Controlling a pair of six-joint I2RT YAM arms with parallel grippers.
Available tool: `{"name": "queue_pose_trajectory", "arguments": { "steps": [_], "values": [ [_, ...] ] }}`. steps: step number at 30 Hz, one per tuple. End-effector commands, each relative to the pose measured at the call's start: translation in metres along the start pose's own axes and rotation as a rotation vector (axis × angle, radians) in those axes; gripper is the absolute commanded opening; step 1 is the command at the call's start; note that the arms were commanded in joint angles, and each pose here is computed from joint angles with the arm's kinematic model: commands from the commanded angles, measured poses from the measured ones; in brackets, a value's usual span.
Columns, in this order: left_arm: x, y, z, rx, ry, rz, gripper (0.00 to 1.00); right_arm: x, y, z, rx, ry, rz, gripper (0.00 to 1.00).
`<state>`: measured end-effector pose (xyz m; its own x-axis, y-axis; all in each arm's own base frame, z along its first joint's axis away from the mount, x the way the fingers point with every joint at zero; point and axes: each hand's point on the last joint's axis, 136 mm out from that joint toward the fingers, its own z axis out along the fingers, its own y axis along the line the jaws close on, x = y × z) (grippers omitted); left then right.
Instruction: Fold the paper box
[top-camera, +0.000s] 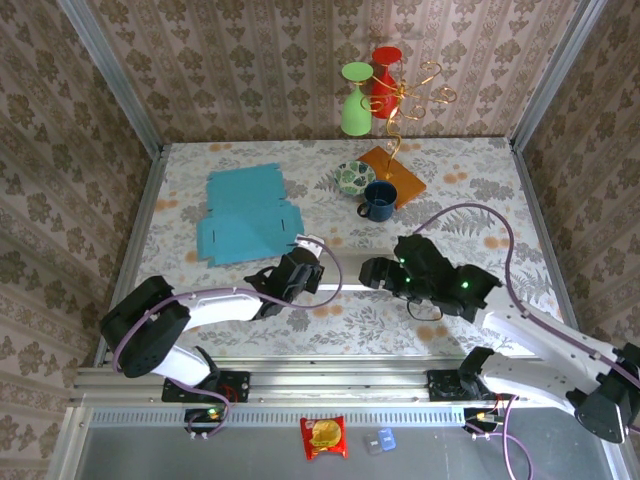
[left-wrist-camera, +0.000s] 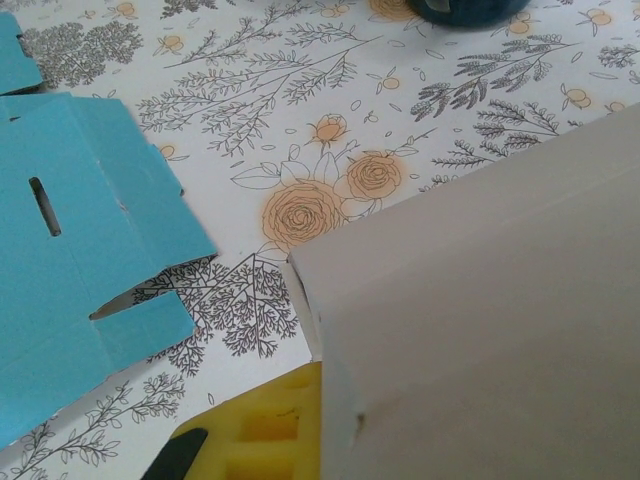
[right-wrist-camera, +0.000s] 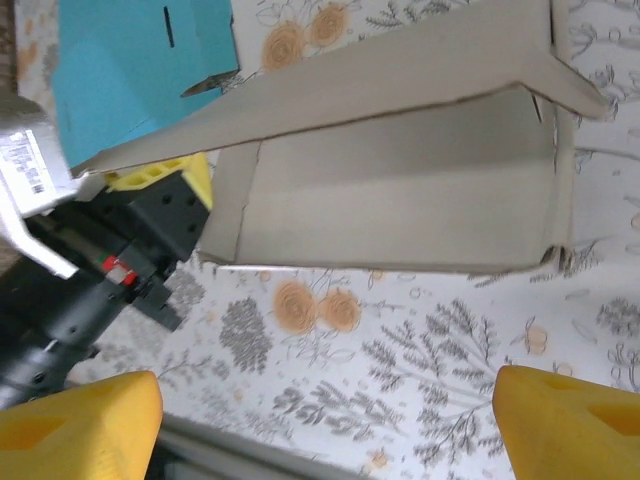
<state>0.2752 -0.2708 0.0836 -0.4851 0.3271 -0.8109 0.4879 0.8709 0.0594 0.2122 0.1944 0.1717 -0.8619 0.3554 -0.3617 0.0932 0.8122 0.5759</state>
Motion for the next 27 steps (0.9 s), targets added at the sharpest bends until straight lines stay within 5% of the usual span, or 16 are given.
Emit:
{"name": "queue_pose_trajectory", "arguments": {
  "steps": [1,10,18,27],
  "values": [
    [0.015,0.004,0.002,-0.046,0.063,0.087,0.00,0.006,-0.005,-0.019,-0.013,0.036,0.111,0.87],
    [0.015,0.001,0.002,-0.052,0.056,0.154,0.00,-0.070,-0.032,-0.052,0.033,-0.044,0.213,0.79],
    [0.017,-0.004,0.001,-0.058,0.039,0.201,0.00,-0.106,-0.043,0.004,0.083,0.146,0.164,0.66],
    [0.018,-0.010,0.004,-0.071,0.023,0.250,0.00,-0.102,-0.064,0.058,0.127,0.287,0.094,0.55]
  ]
}}
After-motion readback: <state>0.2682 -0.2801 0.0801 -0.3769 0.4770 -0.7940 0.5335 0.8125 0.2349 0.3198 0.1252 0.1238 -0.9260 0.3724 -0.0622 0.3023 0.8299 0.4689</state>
